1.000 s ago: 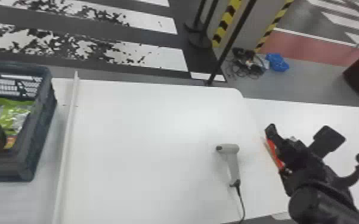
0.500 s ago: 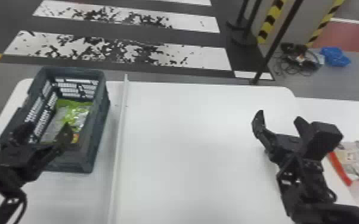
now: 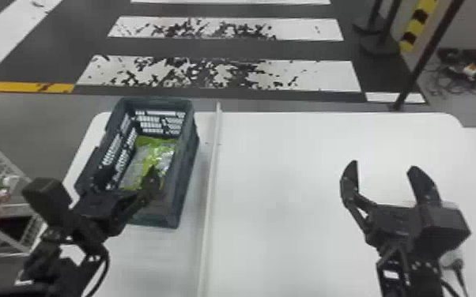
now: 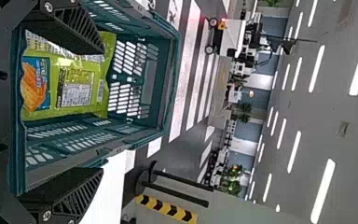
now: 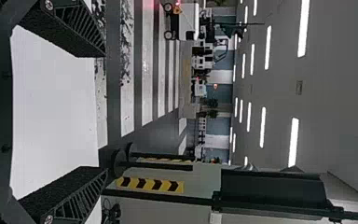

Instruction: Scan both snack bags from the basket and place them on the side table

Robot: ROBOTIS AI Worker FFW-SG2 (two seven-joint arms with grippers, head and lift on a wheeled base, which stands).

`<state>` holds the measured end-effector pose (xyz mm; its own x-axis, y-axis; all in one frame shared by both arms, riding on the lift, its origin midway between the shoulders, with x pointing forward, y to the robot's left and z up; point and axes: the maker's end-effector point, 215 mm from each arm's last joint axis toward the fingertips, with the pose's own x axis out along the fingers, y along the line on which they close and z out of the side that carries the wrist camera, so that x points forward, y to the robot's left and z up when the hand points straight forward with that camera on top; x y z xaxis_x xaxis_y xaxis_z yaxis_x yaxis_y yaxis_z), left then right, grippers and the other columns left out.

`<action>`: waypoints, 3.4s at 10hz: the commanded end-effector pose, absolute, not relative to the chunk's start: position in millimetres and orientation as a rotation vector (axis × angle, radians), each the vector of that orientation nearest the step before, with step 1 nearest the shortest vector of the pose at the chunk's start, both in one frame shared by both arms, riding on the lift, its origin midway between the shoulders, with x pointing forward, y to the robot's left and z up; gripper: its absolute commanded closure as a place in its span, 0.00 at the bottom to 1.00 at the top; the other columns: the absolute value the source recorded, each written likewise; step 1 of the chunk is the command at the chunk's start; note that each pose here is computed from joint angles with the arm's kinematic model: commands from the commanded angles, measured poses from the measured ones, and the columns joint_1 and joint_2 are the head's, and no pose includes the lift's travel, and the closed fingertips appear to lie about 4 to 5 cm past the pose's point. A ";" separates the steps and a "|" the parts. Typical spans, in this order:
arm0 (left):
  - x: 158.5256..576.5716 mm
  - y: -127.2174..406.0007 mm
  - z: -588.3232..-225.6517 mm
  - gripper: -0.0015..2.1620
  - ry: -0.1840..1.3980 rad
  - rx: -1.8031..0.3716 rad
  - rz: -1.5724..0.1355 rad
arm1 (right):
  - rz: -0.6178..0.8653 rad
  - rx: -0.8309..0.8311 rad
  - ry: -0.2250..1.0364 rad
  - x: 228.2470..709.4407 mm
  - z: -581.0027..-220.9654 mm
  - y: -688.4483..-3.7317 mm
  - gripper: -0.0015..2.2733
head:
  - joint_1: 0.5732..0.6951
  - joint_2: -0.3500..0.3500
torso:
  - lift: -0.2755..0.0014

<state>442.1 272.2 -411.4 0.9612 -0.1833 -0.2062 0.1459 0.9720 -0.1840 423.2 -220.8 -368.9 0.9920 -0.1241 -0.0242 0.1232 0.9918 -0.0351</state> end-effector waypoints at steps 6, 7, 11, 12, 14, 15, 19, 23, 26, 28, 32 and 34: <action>450.2 295.5 -372.4 0.05 0.252 -0.170 -0.165 | -0.113 -0.037 0.032 412.4 -384.9 -215.6 0.03 | 1.00 0.61 | 0.72; 459.7 302.8 -367.9 0.05 0.274 -0.166 -0.166 | -0.114 -0.036 0.036 410.6 -386.8 -215.7 0.03 | 1.00 0.63 | 0.72; 509.1 328.6 -354.7 0.04 0.386 -0.044 -0.210 | -0.116 -0.038 0.066 398.7 -398.5 -217.5 0.03 | 1.00 0.68 | 0.72; 519.3 332.3 -356.7 0.04 0.403 -0.002 -0.226 | -0.119 -0.039 0.070 396.9 -400.4 -219.2 0.03 | 1.00 0.69 | 0.72; 534.2 330.5 -356.8 0.04 0.426 0.079 -0.290 | -0.119 -0.040 0.076 394.4 -402.8 -219.2 0.03 | 1.00 0.69 | 0.72; 540.8 331.2 -356.4 0.04 0.444 0.137 -0.320 | -0.118 -0.041 0.078 393.4 -403.1 -219.2 0.03 | 1.00 0.69 | 0.72; 547.7 307.7 -386.3 0.04 0.537 0.213 -0.456 | -0.119 -0.043 0.089 389.1 -407.3 -220.0 0.03 | 1.00 0.66 | 0.72; 549.9 289.2 -416.3 0.03 0.632 0.318 -0.546 | -0.131 -0.044 0.098 385.7 -411.4 -227.2 0.03 | 1.00 0.62 | 0.72; 556.5 283.1 -437.8 0.03 0.696 0.383 -0.562 | -0.131 -0.045 0.097 386.0 -410.6 -227.7 0.03 | 1.00 0.60 | 0.72; 560.9 281.1 -452.3 0.03 0.735 0.391 -0.567 | -0.134 -0.044 0.100 385.1 -412.1 -229.6 0.03 | 1.00 0.59 | 0.72; 563.4 281.1 -485.2 0.03 0.812 0.404 -0.566 | -0.137 -0.044 0.099 384.5 -411.9 -231.3 0.03 | 1.00 0.58 | 0.72; 561.3 279.9 -501.1 0.03 0.851 0.448 -0.573 | -0.135 -0.044 0.100 384.4 -412.7 -231.0 0.03 | 1.00 0.58 | 0.72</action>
